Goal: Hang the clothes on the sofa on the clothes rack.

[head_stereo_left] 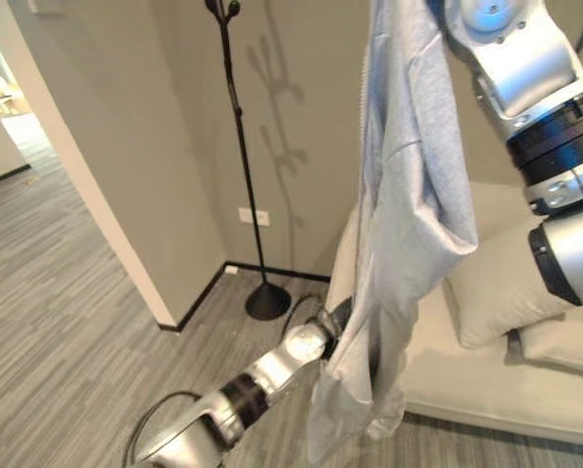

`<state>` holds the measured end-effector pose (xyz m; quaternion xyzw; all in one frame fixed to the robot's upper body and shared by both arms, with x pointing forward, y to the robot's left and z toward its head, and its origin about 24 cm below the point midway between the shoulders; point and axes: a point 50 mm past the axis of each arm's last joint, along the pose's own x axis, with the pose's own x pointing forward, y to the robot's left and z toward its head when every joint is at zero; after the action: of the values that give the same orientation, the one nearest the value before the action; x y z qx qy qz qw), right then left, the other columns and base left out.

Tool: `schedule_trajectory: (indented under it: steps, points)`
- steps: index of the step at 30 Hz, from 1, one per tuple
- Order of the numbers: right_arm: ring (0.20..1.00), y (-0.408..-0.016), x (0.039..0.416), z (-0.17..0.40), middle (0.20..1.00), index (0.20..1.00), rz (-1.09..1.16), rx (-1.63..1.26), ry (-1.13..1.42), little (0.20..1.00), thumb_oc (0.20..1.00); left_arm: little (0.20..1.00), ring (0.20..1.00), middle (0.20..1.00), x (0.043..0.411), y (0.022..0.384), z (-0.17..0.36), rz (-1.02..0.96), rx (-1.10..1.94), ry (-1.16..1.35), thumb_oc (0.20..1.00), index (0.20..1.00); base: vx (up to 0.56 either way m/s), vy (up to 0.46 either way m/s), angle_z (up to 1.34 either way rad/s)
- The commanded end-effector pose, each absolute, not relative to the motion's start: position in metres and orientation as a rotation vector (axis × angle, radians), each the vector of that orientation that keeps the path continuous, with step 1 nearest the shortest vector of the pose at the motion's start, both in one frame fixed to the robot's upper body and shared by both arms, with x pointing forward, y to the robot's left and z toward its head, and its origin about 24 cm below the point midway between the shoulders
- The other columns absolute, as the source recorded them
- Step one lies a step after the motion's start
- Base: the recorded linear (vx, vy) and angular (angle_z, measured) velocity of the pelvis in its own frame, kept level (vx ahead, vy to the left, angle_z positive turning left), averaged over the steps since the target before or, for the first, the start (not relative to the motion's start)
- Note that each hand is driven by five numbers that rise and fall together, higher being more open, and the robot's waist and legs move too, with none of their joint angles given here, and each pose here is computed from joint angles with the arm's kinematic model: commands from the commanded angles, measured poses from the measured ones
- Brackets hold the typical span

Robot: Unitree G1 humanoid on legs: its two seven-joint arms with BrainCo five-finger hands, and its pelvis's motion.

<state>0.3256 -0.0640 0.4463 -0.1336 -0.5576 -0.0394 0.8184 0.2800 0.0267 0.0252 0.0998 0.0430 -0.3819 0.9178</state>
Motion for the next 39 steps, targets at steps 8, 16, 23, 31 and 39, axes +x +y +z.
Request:
schedule_trajectory:
  steps: [8,16,23,31,39]
  points:
    - [0.2,-0.034,0.298,0.482,0.2,0.2,0.018,-0.131,-1.273,0.2,0.2,1.0,1.0,1.0,0.275,-0.042,0.054,-0.937,0.215,-0.063,1.0,1.0,-0.01,-0.015,-0.16]
    - [0.2,-0.035,0.304,0.48,0.2,0.2,-0.002,-0.132,-1.242,0.2,0.2,0.2,0.2,0.2,0.274,-0.043,0.056,-0.951,0.159,-0.048,0.2,0.2,-0.02,-0.022,-0.07]
    - [0.2,-0.042,0.311,0.479,0.2,0.2,-0.033,-0.152,-1.217,0.2,0.2,0.2,0.2,0.2,0.275,-0.034,0.046,-0.893,0.06,0.032,0.2,0.2,-0.01,-0.007,-0.02]
    - [0.2,-0.06,0.319,0.482,0.2,0.2,-0.111,-0.19,-1.19,0.2,0.2,0.2,0.2,0.2,0.283,-0.012,0.042,-0.775,-0.047,0.071,0.2,0.2,0.0,0.0,0.0]
    - [0.2,-0.109,0.316,0.488,0.2,0.2,-0.253,-0.338,-1.239,0.2,0.2,0.2,0.2,0.2,0.301,0.052,0.061,-0.51,-0.183,-0.031,0.2,0.2,0.0,-0.003,0.02]
